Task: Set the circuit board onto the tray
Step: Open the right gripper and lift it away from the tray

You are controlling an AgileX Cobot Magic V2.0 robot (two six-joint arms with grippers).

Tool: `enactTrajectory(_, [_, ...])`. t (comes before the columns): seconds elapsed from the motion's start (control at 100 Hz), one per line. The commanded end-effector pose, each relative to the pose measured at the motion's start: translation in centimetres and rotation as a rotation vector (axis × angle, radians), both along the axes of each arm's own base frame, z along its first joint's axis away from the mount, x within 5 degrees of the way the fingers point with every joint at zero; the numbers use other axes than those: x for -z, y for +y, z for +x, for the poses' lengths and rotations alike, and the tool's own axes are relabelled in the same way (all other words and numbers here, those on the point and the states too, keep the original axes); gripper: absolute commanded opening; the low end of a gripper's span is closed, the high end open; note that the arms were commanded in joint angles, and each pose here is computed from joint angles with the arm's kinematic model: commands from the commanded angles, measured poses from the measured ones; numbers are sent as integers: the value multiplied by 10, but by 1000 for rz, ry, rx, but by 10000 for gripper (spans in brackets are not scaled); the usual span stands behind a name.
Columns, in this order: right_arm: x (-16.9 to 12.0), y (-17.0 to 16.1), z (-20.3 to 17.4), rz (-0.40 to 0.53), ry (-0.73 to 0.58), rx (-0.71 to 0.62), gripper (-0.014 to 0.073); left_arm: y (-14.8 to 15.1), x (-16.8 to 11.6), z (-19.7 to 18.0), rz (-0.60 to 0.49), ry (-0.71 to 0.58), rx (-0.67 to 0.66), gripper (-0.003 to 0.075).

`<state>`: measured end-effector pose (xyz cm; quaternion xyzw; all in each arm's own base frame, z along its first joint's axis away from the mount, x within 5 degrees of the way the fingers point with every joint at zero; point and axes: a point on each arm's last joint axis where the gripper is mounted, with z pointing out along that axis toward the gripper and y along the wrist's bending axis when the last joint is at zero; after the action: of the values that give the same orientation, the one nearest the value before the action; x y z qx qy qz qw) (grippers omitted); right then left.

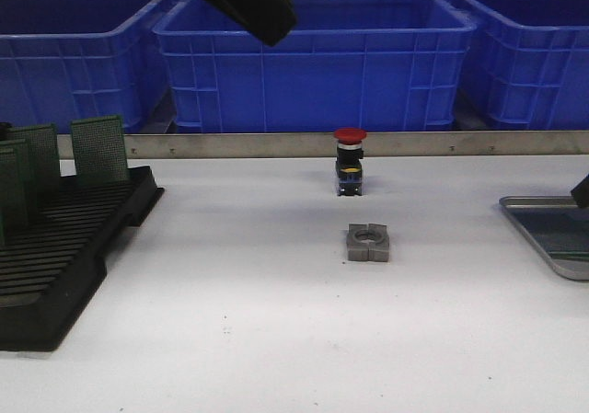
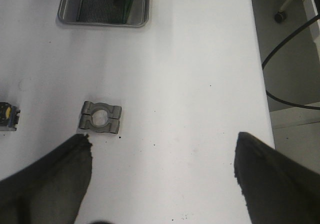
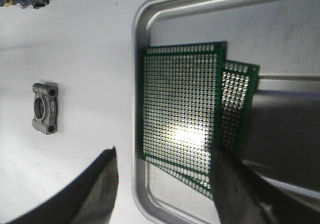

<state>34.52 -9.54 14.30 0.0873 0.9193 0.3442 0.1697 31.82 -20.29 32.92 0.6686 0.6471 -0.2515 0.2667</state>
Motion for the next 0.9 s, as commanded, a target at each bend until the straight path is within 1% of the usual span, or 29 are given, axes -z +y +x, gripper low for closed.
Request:
enactTrajectory(0.0, [-25, -1, 3, 13, -71, 4, 442, -2, -25, -14, -76, 3, 25, 554])
enactTrajectory(0.14, [-26, 0, 3, 23, -68, -5, 442, -2, -25, -14, -77, 0, 22, 554])
enactTrajectory(0.22, [-27, 0, 2, 25, -70, -7, 442, -4, -27, -12, -96, -6, 9, 553])
enactTrajectory(0.33, [-35, 1, 2, 11, -92, -5, 442, -2, -36, -14, -123, -47, -21, 550])
enactTrajectory(0.38, [-40, 2, 1, 0, -107, -6, 442, 0, -42, -15, -138, -61, -56, 550])
enactTrajectory(0.53, [-70, 19, 3, -79, -204, -24, 442, 9, -62, -21, -145, -123, -152, 549])
enactTrajectory(0.61, [-91, 34, 1, -145, -273, -51, 440, 16, -73, -23, -145, -159, -246, 549])
enactTrajectory(0.66, [-104, 46, 0, -180, -320, -71, 435, 21, -79, -24, -163, -171, -304, 549])
enactTrajectory(0.75, [-130, 65, -5, -232, -414, -93, 435, 38, -91, -25, -215, -211, -412, 549])
enactTrajectory(0.89, [-170, 95, -19, -302, -571, -123, 435, 71, -101, -32, -283, -284, -573, 549])
